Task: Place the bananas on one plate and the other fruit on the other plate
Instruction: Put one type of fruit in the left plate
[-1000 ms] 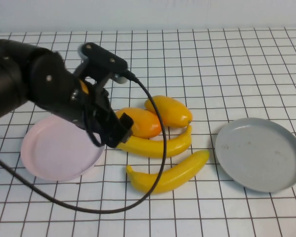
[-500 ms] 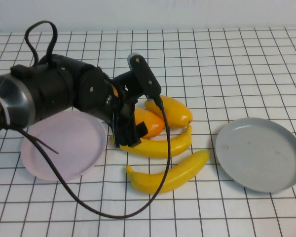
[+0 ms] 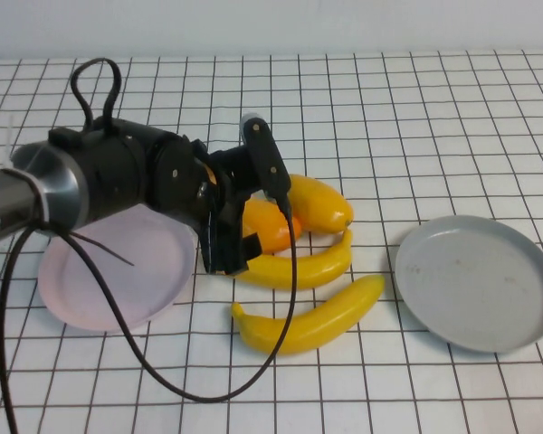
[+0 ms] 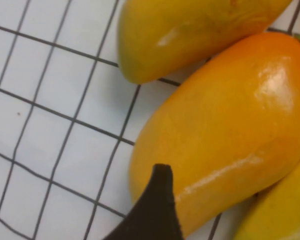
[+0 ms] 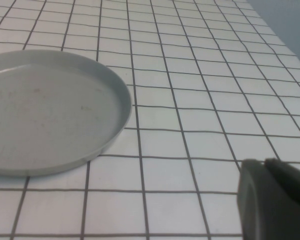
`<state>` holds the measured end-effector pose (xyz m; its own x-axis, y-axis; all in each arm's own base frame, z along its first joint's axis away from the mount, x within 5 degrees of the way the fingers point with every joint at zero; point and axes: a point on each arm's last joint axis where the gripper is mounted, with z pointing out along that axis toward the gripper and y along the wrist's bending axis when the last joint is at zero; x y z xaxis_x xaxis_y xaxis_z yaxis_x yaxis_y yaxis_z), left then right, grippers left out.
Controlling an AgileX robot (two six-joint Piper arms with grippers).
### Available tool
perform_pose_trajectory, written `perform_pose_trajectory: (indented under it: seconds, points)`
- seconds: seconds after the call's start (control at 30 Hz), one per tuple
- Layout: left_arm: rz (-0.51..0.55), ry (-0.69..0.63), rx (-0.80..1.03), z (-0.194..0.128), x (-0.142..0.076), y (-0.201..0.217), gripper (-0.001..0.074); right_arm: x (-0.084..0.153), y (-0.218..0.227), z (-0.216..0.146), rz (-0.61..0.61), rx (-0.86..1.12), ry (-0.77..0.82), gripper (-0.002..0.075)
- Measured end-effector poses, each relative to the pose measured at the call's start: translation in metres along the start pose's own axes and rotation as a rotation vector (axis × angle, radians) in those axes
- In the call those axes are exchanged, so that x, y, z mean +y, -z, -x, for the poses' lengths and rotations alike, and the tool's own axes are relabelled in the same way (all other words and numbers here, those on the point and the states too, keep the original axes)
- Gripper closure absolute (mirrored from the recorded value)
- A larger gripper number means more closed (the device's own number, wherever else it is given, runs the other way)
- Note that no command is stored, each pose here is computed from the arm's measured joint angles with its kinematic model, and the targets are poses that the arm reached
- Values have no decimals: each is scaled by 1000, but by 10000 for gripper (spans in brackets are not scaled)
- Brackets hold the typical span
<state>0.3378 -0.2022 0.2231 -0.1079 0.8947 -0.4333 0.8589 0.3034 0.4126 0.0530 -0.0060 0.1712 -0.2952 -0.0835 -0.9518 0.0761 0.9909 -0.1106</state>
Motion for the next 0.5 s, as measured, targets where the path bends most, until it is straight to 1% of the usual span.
perform_pose_trajectory:
  seconds: [0.13,0.33,0.5]
  points:
    - [-23,-58,19,-5,-4,-19,73,0,0,0,0,0,0,742]
    - [12,-94,-13,1,2,-27,73,0,0,0,0,0,0,742]
    - [28,-95,-28,8,9,-33,73,0,0,0,0,0,0,742]
